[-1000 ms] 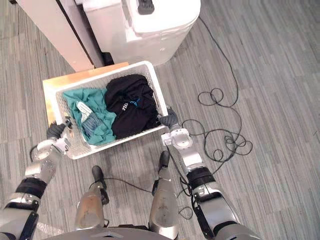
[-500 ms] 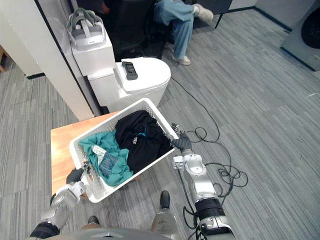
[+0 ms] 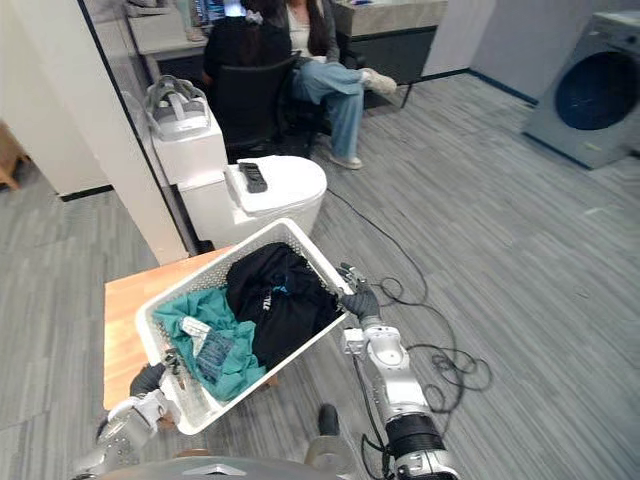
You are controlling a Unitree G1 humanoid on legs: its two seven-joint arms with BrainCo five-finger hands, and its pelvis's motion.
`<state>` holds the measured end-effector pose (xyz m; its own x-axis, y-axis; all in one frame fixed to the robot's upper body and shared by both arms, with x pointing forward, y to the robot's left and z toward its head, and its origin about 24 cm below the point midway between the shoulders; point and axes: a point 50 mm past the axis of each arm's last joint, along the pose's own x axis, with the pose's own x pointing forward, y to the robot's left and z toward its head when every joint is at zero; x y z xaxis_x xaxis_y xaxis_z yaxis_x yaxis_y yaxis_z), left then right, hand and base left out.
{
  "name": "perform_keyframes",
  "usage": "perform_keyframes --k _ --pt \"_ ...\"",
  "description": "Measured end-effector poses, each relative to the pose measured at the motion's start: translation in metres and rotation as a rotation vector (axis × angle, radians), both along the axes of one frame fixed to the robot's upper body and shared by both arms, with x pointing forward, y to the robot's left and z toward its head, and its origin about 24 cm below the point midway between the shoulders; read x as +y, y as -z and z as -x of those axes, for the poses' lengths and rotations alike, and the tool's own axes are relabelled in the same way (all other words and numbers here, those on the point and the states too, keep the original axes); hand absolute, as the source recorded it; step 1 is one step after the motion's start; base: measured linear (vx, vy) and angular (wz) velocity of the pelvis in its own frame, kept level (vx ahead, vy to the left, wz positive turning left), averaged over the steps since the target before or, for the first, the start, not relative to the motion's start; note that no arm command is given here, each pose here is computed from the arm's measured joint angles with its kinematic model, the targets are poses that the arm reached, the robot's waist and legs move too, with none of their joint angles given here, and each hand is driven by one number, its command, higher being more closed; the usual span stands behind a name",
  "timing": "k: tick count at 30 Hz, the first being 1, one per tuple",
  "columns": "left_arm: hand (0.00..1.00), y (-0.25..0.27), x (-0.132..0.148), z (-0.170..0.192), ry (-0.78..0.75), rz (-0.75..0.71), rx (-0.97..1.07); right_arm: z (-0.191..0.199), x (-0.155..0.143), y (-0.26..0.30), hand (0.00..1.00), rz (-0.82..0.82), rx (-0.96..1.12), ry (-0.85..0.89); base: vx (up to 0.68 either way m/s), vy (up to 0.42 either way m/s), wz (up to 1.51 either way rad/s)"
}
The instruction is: Pick up the laundry basket with both hands and put the clothes into the washing machine.
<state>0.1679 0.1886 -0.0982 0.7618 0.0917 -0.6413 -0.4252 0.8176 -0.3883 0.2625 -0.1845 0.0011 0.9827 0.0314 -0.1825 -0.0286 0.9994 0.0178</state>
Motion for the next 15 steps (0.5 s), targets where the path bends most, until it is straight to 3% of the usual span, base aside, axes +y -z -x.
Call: perform_keyframes --k 7,15 --pt "1.0 -0.024 0.014 -0.026 0.035 -0.07 -0.114 0.007 0.003 0.007 1.0 -0.021 0.022 0.008 -0.04 0.042 -0.33" --pt "1.0 -0.036 0.022 -0.042 0.051 -0.126 -0.168 0.011 0.004 0.019 1.0 -0.015 0.073 0.003 -0.05 0.007 -1.14"
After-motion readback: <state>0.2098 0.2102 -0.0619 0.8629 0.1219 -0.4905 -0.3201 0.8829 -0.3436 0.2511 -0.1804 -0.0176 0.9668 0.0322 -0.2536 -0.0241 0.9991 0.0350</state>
